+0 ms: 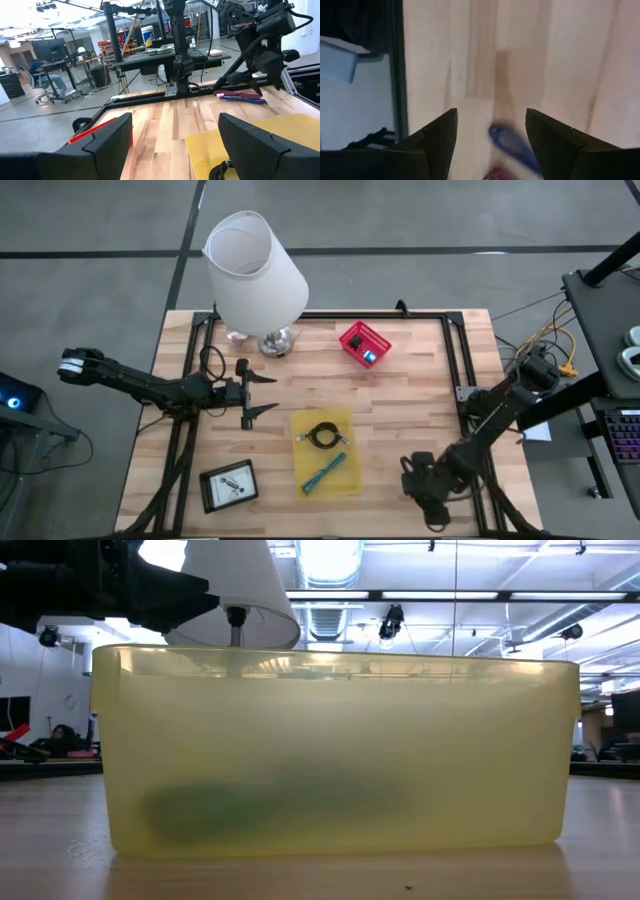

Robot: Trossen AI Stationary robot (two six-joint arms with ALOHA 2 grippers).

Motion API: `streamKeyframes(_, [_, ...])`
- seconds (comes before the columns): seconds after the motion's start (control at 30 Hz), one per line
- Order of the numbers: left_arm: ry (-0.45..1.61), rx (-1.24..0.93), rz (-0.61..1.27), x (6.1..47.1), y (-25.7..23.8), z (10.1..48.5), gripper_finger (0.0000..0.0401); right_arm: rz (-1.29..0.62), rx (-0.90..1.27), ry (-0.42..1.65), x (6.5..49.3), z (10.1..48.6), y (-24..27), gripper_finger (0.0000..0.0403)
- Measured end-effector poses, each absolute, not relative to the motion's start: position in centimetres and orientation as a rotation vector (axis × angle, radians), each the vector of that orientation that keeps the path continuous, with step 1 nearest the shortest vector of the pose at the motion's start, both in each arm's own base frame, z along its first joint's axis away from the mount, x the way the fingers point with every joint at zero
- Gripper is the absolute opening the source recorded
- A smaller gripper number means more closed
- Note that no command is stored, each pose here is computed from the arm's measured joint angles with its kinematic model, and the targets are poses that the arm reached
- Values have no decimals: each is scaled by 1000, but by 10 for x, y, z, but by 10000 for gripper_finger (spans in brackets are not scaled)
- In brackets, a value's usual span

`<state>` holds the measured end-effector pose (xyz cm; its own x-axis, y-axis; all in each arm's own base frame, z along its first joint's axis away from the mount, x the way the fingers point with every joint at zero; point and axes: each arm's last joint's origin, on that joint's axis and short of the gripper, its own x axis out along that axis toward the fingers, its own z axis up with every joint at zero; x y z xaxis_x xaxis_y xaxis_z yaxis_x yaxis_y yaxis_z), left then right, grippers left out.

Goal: Pick and place items into bin
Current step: Put the violet charger cable into the yellow bin

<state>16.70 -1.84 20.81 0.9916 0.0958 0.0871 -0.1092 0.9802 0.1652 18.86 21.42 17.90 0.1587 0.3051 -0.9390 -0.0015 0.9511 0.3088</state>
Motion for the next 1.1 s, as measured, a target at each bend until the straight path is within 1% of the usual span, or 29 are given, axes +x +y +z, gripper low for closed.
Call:
streamKeyframes(0.2, [-79, 171, 103, 167, -18, 208, 279, 212, 245, 1411, 169, 177, 228, 219])
streamKeyframes(0.4, [-79, 171, 103, 167, -18, 208, 279, 177, 187, 1386, 160, 175, 230, 219])
streamKeyframes(0.5, [-79, 171, 103, 167, -18, 208, 279, 147, 150, 1373, 159, 171, 230, 215])
streamKeyframes(0.87, [-79, 172, 103, 167, -18, 208, 279, 105, 63, 1443, 156, 143, 238, 195])
streamKeyframes(1.1, [-79, 172, 104, 167, -18, 208, 279, 164, -35, 1466, 156, 136, 239, 178])
